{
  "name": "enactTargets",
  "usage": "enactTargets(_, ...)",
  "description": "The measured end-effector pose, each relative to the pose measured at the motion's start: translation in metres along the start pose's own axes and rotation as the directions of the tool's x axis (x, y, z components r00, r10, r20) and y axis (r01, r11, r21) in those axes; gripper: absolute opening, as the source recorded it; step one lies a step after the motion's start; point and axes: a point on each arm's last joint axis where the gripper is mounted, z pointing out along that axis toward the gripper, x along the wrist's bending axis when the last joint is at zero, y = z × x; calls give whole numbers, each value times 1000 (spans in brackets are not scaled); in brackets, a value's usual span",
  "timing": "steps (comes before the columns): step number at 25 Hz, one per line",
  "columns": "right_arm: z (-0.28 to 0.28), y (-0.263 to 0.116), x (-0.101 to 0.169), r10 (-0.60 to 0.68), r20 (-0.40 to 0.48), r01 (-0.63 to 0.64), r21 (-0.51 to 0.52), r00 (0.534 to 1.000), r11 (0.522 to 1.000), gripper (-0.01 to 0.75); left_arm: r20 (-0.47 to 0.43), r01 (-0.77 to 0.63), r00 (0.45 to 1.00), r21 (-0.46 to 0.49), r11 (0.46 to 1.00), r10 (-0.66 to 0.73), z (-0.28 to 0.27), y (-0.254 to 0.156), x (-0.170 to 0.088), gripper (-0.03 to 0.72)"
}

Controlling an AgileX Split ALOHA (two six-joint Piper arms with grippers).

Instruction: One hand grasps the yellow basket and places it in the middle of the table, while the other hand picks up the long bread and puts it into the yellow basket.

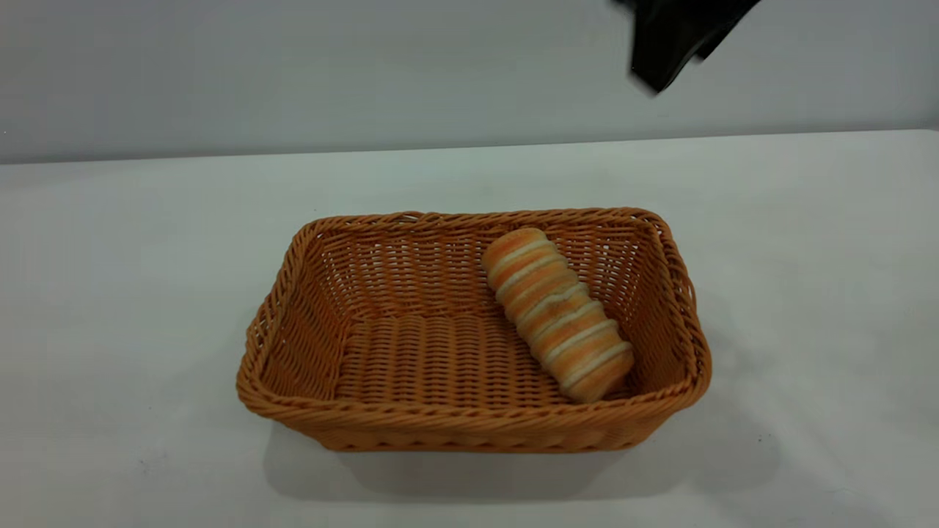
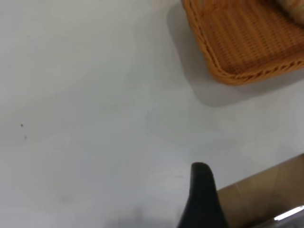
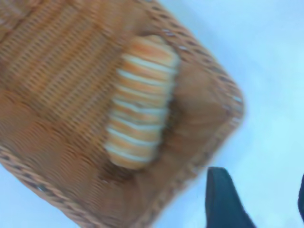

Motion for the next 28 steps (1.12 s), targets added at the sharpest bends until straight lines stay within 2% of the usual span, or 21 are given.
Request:
enactTargets(6,-56,-10,-8,40,53,-39,-24,998,999,387,-2,-7,1000,-77,997,7,-20,-12,-2,586)
enactTargets(14,-146,-37,-9,94,74,-85,-117,993,989,380,-27,-27,999,-92,995,25,-35,-29,-2,586)
enactTargets(22,-226,-87,-5,137,85,-112,-244,987,963,378,-23,-2,1000,-73,997,1,-30,-58,-2,586)
enactTargets(28,-237,-145,9,151,62,-129,-278,987,952,378,-39,-13,999,-94,996,9,-33,-76,-2,586)
